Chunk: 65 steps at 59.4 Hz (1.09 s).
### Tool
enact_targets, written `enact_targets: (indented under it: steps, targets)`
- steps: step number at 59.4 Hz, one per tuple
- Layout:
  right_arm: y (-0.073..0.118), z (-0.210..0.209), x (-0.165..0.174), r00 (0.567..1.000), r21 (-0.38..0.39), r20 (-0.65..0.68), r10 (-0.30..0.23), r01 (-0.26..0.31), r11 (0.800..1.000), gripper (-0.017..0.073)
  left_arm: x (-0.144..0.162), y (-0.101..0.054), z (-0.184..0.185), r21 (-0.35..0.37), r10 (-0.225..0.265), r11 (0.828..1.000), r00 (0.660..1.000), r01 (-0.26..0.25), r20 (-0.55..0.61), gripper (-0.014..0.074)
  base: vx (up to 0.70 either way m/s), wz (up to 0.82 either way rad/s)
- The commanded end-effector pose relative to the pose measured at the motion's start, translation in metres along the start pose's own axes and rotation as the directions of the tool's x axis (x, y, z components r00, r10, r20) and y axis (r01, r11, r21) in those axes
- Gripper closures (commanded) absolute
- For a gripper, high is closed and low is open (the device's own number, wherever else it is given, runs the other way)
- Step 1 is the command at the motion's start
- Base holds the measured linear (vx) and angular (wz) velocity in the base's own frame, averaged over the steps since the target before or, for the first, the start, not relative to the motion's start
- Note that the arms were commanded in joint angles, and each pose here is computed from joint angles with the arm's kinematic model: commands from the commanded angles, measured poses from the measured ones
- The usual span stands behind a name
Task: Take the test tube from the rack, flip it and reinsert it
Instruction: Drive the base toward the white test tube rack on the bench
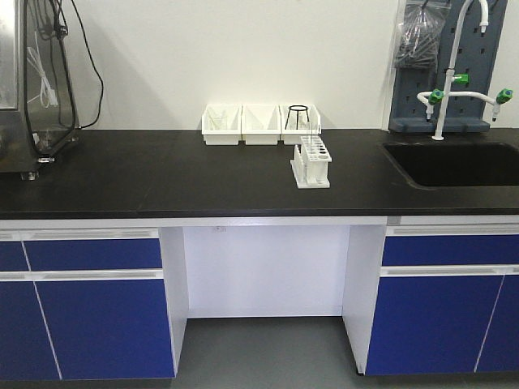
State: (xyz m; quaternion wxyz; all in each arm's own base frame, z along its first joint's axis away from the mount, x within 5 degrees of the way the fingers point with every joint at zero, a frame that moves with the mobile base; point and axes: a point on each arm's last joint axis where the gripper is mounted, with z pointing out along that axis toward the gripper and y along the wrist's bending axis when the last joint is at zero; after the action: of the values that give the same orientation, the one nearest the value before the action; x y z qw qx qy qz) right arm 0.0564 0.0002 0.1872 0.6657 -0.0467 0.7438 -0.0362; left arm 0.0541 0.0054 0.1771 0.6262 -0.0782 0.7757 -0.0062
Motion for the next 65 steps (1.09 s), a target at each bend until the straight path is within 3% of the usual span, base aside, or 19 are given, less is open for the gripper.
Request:
enact_targets:
  steps: [1, 65]
  targets:
    - [-0.0010, -0.0011, -0.0076, 0.996, 0.015, 0.089, -0.015, 0.014, 1.000, 0.0571, -0.0082, -0.0018, -0.0012, 0.023, -0.004, 1.000, 0.995, 0.002, 0.095, 0.0600, 0.00, 0.00]
    - [-0.0010, -0.0011, -0.0076, 0.996, 0.015, 0.089, -0.015, 0.014, 1.000, 0.0571, -0.0082, -0.0018, -0.0012, 0.023, -0.004, 1.000, 0.995, 0.002, 0.095, 0.0600, 0.01, 0.00]
